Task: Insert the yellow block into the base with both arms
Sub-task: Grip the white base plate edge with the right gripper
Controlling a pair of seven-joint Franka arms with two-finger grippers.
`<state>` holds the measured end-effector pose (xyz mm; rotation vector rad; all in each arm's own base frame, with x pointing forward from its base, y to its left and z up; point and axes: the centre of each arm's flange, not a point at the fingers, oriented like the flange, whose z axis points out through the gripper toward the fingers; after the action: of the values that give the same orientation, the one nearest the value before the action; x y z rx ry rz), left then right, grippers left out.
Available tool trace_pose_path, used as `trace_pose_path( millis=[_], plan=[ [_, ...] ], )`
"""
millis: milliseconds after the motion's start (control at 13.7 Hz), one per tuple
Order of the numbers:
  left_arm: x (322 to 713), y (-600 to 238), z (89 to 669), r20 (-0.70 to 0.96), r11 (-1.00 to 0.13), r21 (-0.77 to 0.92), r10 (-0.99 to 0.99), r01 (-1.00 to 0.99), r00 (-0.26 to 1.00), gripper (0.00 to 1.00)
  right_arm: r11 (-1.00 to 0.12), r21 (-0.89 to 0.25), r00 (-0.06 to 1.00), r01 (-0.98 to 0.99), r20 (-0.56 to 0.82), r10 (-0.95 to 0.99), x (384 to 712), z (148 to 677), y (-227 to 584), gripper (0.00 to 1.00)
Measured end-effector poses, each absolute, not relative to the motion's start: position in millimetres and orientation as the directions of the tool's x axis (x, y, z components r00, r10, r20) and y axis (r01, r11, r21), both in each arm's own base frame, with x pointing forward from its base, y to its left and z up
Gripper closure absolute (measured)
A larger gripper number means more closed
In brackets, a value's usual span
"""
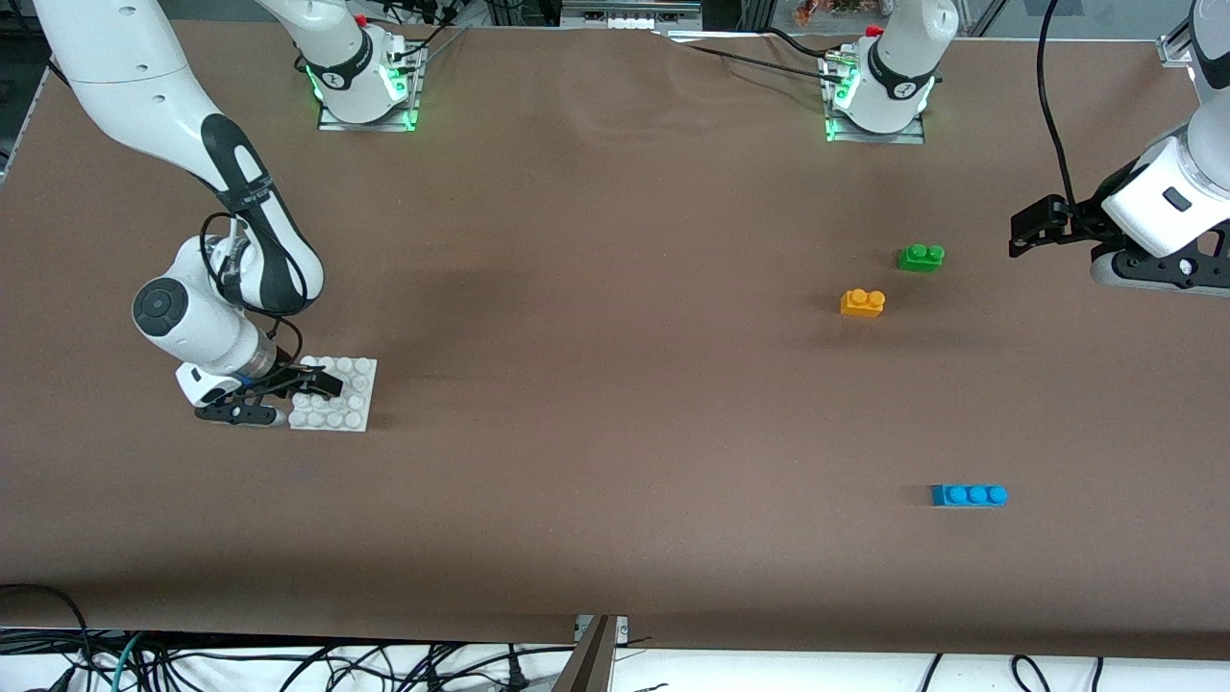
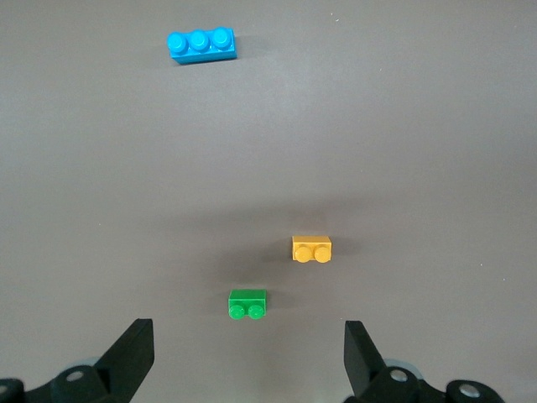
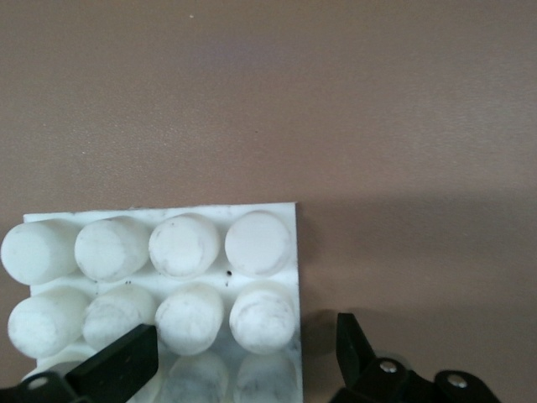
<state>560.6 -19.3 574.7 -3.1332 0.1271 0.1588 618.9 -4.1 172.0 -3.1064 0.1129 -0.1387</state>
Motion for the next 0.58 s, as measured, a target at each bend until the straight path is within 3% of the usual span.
trace_pose_path(
  millis=[219,585],
  plan=[
    [561,-19,575,-0.101,-0.997,0.002,-0.081,-0.081,0.992,0.00,-0.997,-0.038,0.993,-0.070,0.091,-0.074,621,170,-1,0.13],
    [561,-19,575,-0.101,-0.997,0.002,-0.080,-0.080,0.992,0.00,-0.996,-0.059,0.992,-0.073,0.096,-0.079,624,171,8,0.14]
  ],
)
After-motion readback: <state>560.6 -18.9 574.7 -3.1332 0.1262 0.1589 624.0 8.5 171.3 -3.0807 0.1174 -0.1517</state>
